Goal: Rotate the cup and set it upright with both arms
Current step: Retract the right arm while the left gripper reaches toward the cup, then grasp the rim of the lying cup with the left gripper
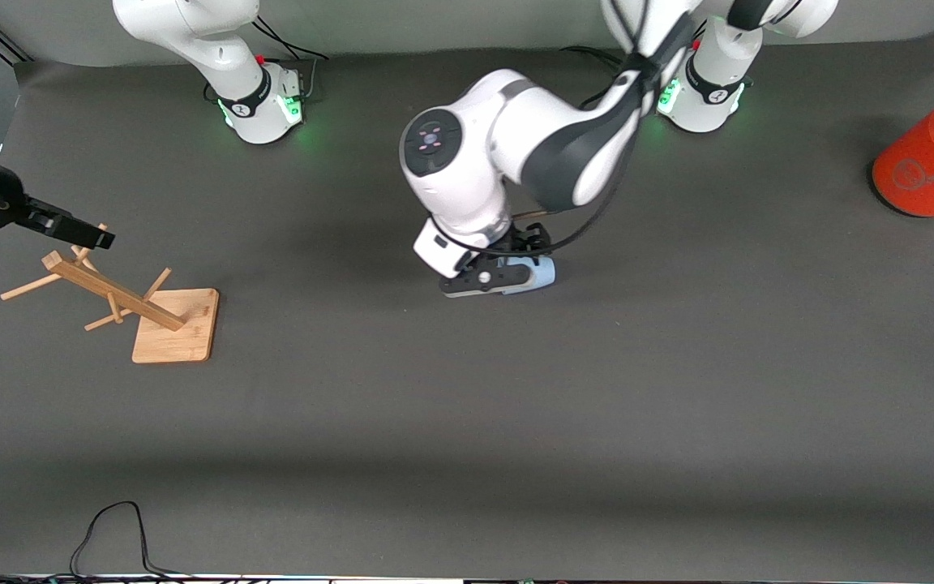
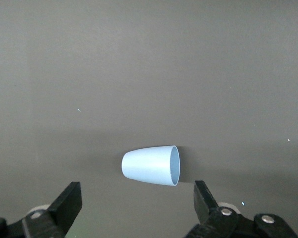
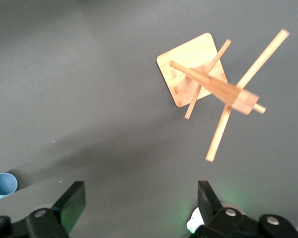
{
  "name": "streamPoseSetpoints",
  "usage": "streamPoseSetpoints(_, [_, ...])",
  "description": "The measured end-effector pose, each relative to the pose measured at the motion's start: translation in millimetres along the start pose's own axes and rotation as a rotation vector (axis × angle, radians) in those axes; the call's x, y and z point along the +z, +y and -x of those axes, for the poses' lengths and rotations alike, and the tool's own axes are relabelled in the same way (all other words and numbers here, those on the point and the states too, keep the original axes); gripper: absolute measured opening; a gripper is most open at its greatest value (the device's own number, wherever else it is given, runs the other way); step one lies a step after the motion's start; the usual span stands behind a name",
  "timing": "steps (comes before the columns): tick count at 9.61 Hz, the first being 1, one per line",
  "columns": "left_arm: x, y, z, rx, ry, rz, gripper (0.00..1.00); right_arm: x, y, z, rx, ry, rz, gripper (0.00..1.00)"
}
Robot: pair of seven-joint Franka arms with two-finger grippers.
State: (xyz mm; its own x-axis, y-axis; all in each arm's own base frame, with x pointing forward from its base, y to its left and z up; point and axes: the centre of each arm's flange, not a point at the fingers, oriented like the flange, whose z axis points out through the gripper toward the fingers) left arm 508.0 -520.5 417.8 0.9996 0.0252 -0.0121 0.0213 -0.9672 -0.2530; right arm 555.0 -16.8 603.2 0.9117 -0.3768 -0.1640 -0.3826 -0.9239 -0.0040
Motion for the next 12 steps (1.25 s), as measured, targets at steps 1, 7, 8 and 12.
streamPoseSetpoints(1, [10, 13, 9, 0.021, -0.002, -0.019, 0.99, 1, 10, -6, -0.047, 0.019, -0.011, 1.0])
streamPoseSetpoints(7, [123, 83, 69, 0.282, -0.004, -0.234, 0.97, 6, 1, -18, -0.31, 0.113, 0.003, 1.0])
streamPoseSetpoints(8, [144, 89, 76, 0.315, -0.007, -0.252, 0.97, 5, 0, -19, -0.335, 0.126, 0.003, 1.0])
streamPoseSetpoints(12, [203, 105, 88, 0.453, -0.02, -0.311, 0.93, 8, -1, -24, -0.39, 0.147, 0.007, 1.0])
